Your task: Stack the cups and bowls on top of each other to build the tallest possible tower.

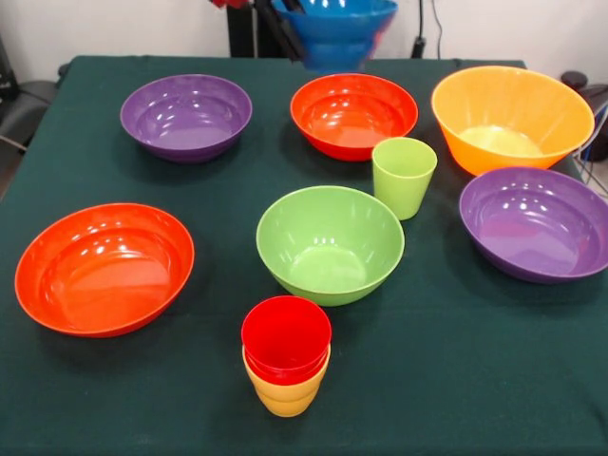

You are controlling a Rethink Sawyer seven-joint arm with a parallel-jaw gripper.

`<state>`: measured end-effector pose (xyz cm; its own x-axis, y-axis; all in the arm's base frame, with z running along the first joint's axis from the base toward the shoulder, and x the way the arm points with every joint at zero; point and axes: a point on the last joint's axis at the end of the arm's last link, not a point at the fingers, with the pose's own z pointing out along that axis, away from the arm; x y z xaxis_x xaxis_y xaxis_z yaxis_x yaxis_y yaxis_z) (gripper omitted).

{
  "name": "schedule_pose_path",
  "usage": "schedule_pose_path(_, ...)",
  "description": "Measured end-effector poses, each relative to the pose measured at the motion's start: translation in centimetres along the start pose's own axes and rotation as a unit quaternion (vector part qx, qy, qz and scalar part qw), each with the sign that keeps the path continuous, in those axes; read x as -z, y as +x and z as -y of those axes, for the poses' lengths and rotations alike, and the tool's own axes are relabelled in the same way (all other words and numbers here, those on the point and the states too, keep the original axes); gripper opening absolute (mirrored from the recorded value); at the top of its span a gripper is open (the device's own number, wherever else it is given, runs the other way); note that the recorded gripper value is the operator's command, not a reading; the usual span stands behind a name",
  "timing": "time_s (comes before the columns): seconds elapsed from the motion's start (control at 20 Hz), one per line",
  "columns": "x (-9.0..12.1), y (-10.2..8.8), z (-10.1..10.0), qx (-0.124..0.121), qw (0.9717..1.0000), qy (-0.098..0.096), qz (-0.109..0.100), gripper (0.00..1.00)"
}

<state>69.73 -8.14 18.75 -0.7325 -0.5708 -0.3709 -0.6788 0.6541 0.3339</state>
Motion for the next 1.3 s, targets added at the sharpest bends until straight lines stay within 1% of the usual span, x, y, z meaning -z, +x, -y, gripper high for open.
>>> schedule_pose_path(0.1, -0.8, -1.0, 0.9, -0.003, 1.0000, 0.002, 0.001, 0.00)
schedule_pose_path(0.15, -1.4, -1.7, 1.8, -0.007, 1.0000, 0.005, 0.004, 0.00)
schedule_pose_path(0.3, -2.0, -2.3, 3.0, -0.014, 0.9998, 0.010, 0.007, 0.00)
schedule_pose_path(0.35, -2.3, -2.6, 3.9, -0.020, 0.9997, 0.014, 0.010, 0.00)
schedule_pose_path(0.4, -2.8, -3.0, 5.2, -0.030, 0.9993, 0.019, 0.013, 0.00)
schedule_pose_path(0.5, -3.3, -3.5, 6.6, -0.042, 0.9987, 0.024, 0.016, 0.00)
schedule_pose_path(0.85, -4.2, -4.8, 9.8, -0.063, 0.9975, 0.026, 0.019, 0.00)
schedule_pose_path(1.05, -4.9, -5.7, 11.6, -0.072, 0.9970, 0.024, 0.016, 0.00)
schedule_pose_path(1.3, -5.2, -6.6, 12.7, -0.076, 0.9968, 0.022, 0.014, 0.00)
